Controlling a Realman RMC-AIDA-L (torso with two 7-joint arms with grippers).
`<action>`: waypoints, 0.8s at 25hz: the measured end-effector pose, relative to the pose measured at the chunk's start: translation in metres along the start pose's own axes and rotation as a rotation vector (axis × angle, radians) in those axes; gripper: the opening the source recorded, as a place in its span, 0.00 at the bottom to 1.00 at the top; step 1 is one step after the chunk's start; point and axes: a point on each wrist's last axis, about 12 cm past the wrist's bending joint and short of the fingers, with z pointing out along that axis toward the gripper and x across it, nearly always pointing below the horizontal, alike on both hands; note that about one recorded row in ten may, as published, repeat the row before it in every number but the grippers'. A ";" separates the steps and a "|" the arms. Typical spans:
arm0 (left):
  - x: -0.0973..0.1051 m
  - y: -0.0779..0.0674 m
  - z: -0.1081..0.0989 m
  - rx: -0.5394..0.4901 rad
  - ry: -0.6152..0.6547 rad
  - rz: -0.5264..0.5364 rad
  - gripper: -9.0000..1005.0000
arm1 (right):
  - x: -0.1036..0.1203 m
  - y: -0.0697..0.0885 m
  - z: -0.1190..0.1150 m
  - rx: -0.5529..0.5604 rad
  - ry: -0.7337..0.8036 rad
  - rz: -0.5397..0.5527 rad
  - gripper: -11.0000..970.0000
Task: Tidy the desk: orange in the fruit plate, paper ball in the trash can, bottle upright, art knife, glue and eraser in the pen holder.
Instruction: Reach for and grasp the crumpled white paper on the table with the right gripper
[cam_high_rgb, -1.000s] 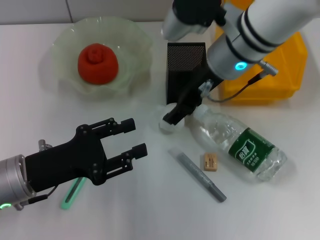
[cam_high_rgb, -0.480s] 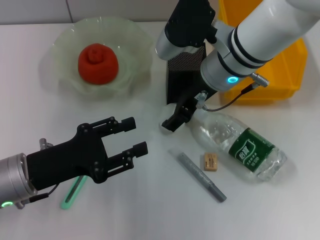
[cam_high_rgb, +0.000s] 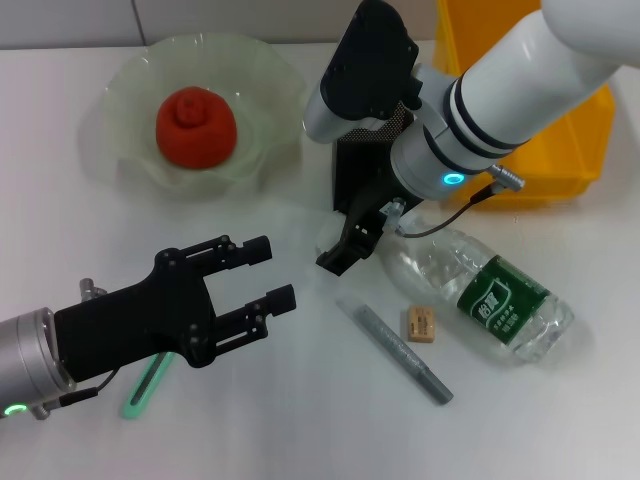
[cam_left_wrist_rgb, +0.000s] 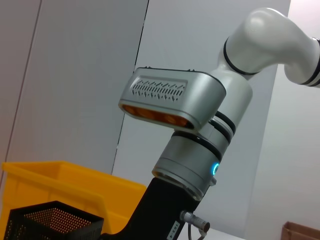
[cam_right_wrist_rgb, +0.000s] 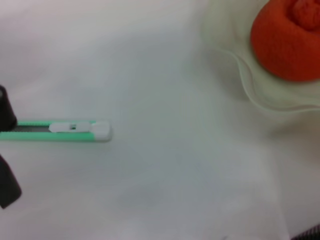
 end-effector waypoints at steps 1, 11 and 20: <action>0.000 0.000 0.000 0.000 0.000 0.000 0.61 | 0.000 0.000 0.001 0.002 0.000 0.000 0.81; 0.001 -0.001 0.001 0.002 0.000 -0.003 0.61 | 0.004 -0.001 0.004 0.009 0.001 0.012 0.81; 0.001 -0.001 0.000 -0.001 -0.003 -0.004 0.61 | 0.005 0.001 0.006 0.003 -0.004 0.015 0.64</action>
